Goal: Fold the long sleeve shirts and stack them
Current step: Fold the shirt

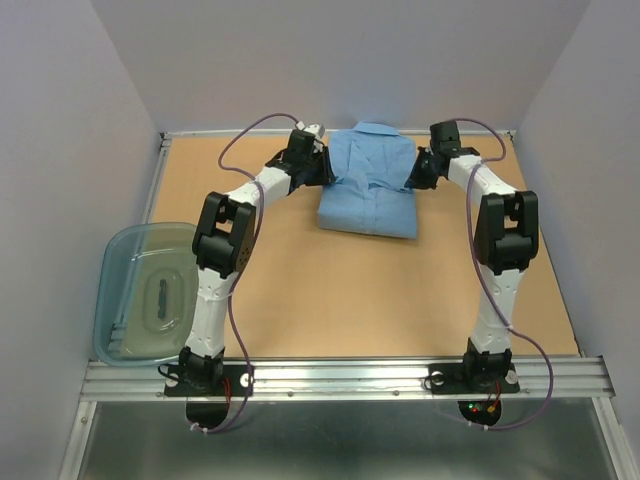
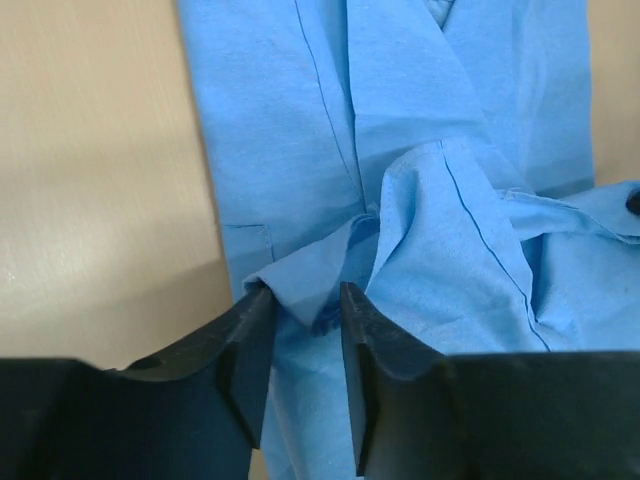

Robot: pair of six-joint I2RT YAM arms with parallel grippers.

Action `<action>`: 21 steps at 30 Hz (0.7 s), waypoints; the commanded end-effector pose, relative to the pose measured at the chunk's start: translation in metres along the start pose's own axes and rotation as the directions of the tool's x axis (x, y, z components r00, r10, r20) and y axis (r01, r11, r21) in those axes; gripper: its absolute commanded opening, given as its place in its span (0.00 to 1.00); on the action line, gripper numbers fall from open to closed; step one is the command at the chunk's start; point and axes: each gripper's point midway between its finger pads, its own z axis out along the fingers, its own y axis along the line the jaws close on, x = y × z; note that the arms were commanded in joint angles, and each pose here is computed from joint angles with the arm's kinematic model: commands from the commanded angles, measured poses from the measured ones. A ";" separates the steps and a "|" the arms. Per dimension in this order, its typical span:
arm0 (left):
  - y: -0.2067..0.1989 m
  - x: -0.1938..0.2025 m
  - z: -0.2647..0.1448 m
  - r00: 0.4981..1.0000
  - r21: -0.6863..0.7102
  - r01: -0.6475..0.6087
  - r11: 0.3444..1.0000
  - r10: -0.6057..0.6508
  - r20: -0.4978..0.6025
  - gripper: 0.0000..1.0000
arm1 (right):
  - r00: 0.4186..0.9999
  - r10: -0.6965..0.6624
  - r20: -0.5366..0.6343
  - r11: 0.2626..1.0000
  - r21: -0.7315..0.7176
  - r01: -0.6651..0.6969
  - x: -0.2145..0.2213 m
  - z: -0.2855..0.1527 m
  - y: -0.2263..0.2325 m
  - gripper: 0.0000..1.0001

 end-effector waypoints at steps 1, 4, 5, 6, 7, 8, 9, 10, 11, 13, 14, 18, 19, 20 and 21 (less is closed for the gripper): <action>-0.011 -0.037 -0.007 0.994 0.017 -0.049 0.999 0.047 0.098 0.53 | 0.997 -0.001 0.082 1.000 0.008 0.000 -0.028 0.002 -0.001 0.18; -0.019 -0.051 -0.021 0.989 0.022 -0.068 0.997 0.064 0.131 0.68 | 0.995 0.000 0.104 1.000 0.017 -0.002 -0.035 -0.005 -0.001 0.33; -0.018 -0.054 -0.024 0.988 0.012 -0.069 0.998 0.067 0.140 0.71 | 0.992 -0.006 0.123 1.000 0.009 0.005 -0.040 -0.013 0.004 0.46; -0.020 -0.058 -0.029 0.986 0.009 -0.071 0.997 0.069 0.150 0.73 | 0.991 -0.010 0.134 1.000 0.004 0.009 -0.044 -0.018 0.006 0.49; -0.022 -0.062 -0.035 0.984 0.010 -0.074 0.997 0.072 0.161 0.79 | 0.988 -0.015 0.153 1.000 0.008 0.013 -0.049 -0.024 0.007 0.51; -0.026 -0.069 -0.041 0.982 0.013 -0.074 0.997 0.070 0.178 0.81 | 0.985 -0.019 0.170 1.000 0.003 0.019 -0.054 -0.031 0.010 0.56; -0.032 -0.079 -0.055 0.976 0.016 -0.075 0.997 0.070 0.205 0.85 | 0.979 -0.024 0.203 1.000 -0.011 0.027 -0.063 -0.047 0.016 0.66; -0.036 -0.085 -0.063 0.973 0.021 -0.071 0.997 0.065 0.220 0.90 | 0.975 -0.032 0.222 0.999 -0.008 0.035 -0.068 -0.056 0.018 0.69; -0.046 -0.098 -0.083 0.965 0.038 -0.067 0.997 0.055 0.255 0.92 | 0.971 -0.034 0.239 0.999 -0.011 0.038 -0.072 -0.064 0.020 0.73; -0.049 -0.096 -0.098 0.966 0.039 -0.046 0.998 0.035 0.256 0.97 | 0.958 -0.047 0.284 0.998 -0.034 0.059 -0.081 -0.092 0.030 0.81; -0.052 -0.098 -0.107 0.965 0.044 -0.039 0.998 0.026 0.263 0.98 | 0.956 -0.053 0.290 0.997 -0.046 0.069 -0.080 -0.100 0.034 0.82; -0.061 -0.084 -0.146 0.967 0.067 -0.010 0.998 -0.007 0.254 0.98 | 0.967 -0.062 0.245 0.988 -0.124 0.095 -0.052 -0.124 0.041 0.83; -0.061 -0.076 -0.149 0.970 0.062 -0.006 0.998 -0.009 0.241 0.98 | 0.972 -0.058 0.229 0.985 -0.147 0.093 -0.044 -0.128 0.043 0.83; -0.062 -0.074 -0.159 0.969 0.062 -0.001 0.998 -0.015 0.248 0.98 | 0.970 -0.052 0.236 0.983 -0.158 0.092 -0.040 -0.138 0.044 0.83; -0.054 -0.054 -0.156 0.978 0.048 0.011 0.999 -0.021 0.210 0.98 | 0.973 -0.048 0.225 0.982 -0.166 0.087 -0.031 -0.140 0.042 0.82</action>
